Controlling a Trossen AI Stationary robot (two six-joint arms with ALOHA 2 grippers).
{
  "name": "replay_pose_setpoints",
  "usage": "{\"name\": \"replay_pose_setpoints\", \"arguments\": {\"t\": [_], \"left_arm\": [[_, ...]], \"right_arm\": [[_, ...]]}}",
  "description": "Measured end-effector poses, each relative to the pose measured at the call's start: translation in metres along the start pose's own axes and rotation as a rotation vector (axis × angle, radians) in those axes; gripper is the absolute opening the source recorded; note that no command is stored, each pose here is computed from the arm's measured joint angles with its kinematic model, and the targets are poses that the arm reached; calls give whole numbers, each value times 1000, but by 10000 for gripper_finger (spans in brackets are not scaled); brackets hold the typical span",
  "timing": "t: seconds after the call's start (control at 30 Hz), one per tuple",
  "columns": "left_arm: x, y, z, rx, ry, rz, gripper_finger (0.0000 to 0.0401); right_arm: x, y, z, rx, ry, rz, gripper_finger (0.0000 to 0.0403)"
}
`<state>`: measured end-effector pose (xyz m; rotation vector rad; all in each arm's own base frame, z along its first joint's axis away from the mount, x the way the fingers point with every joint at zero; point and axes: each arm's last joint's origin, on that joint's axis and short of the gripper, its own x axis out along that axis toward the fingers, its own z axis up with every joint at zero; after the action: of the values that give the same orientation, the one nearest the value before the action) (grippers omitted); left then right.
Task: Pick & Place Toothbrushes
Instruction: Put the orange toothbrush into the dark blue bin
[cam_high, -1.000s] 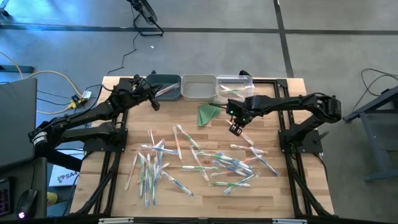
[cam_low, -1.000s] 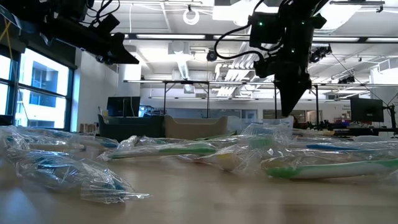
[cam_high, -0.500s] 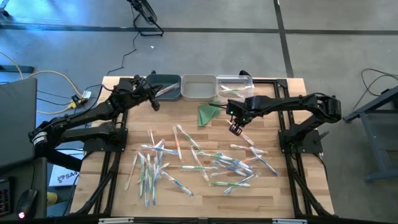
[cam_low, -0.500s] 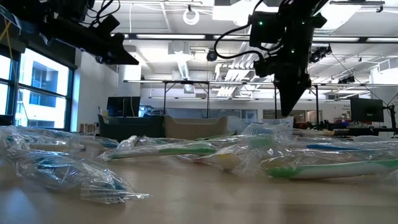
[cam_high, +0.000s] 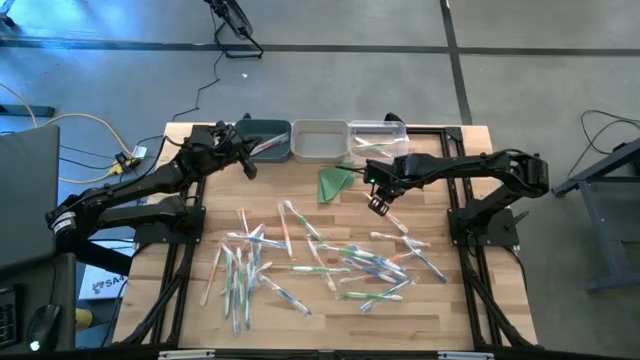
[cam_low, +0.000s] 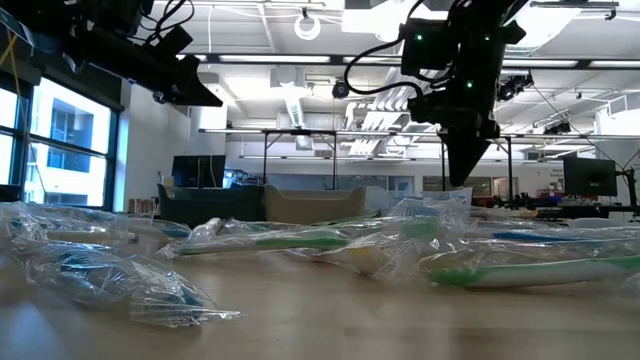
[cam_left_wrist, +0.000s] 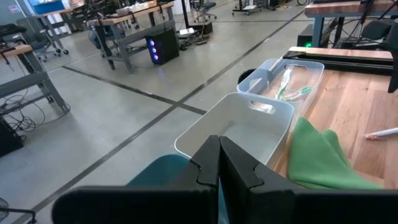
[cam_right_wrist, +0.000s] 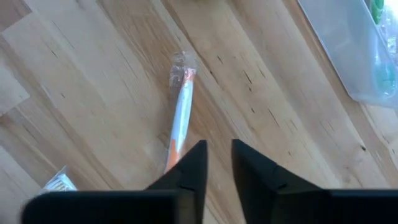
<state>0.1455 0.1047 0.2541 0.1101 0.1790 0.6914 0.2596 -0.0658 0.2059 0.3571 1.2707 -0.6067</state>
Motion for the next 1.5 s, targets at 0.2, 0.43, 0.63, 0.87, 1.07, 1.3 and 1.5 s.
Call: {"name": "replay_pose_setpoints", "arguments": {"t": [0.2, 0.43, 0.63, 0.87, 1.07, 1.3, 1.5], "left_arm": [[0, 0, 0, 0, 0, 0, 0], [0, 0, 0, 0, -1, 2, 0], [0, 0, 0, 0, -1, 2, 0], [0, 0, 0, 0, -1, 2, 0], [0, 0, 0, 0, 3, 5, 0], [0, 0, 0, 0, 4, 5, 0], [0, 0, -1, 0, 8, 3, 0]], "right_arm": [[0, 0, 0, 0, 4, 0, 141], [0, 0, -1, -4, 13, 3, 162], [0, 0, -1, -4, 12, 3, 151], [0, 0, -1, -3, 14, 3, 145], [0, 1, -3, 25, 45, 52, 145], [0, 3, -3, 22, 51, 68, 145], [9, 2, -9, 12, 53, 62, 145]]}}
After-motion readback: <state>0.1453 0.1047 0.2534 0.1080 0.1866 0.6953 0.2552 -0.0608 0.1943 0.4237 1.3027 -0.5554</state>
